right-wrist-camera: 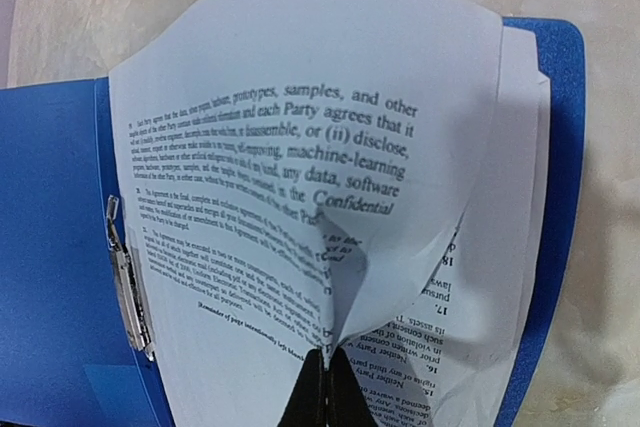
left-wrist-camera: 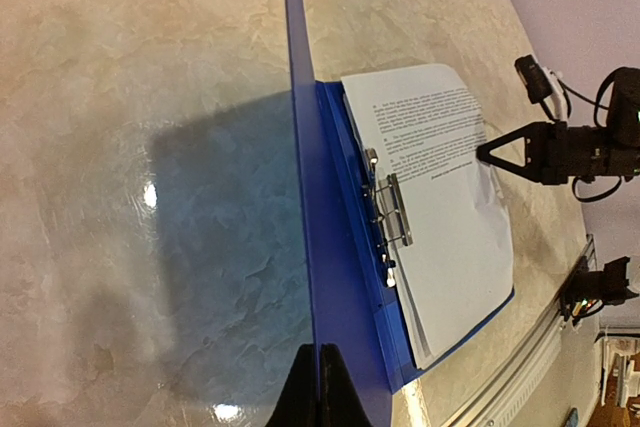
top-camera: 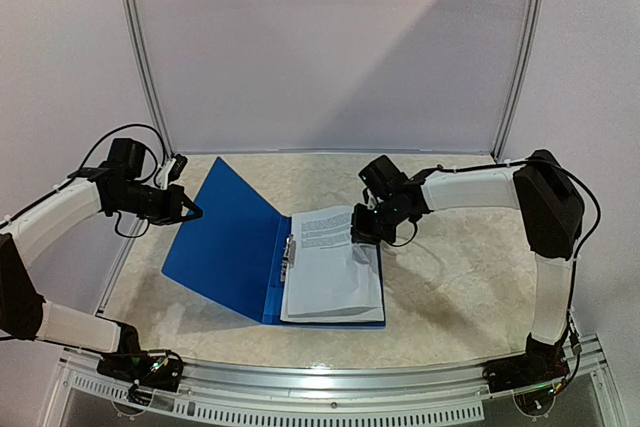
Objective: Put the files into the folder
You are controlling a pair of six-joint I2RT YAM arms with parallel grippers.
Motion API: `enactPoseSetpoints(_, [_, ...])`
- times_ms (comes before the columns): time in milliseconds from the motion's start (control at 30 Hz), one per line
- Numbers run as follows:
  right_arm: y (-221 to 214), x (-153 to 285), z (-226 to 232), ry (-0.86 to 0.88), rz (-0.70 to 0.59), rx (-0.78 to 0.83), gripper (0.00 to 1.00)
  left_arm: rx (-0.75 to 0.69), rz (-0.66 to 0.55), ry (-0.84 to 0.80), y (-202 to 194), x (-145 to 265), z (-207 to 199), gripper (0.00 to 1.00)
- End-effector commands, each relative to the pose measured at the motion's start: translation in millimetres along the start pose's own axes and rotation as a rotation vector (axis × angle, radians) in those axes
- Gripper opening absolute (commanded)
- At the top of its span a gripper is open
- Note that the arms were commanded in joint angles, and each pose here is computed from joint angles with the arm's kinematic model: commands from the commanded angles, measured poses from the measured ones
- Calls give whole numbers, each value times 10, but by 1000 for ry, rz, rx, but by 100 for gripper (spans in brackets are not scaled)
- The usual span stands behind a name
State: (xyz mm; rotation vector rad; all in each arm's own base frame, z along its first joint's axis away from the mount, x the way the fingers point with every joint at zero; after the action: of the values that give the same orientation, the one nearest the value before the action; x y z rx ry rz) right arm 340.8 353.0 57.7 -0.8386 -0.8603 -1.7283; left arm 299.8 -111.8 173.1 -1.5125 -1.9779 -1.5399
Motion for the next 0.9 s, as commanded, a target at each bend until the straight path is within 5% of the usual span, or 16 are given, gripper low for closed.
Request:
enactPoseSetpoints(0, [-11,-70,23,-1,-9,-43,0,-9,-20,1,9,47,-1,0])
enactPoseSetpoints(867, [-90,57,-58,-56,-37,-39,0,-8,-21,-2,11,48,-4,0])
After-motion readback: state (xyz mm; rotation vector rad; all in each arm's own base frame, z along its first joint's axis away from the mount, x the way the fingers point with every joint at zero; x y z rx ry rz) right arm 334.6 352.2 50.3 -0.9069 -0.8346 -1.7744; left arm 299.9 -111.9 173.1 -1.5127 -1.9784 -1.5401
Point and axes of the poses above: each gripper's point midway between its finger pads, its own x axis back along the fingers, its own z axis along the line the jaws close on, y = z × x, the point moved 1 cm from there along x, back along the fingers, and after that the axes turned 8 degrees about -x, right-handed, at the moved point
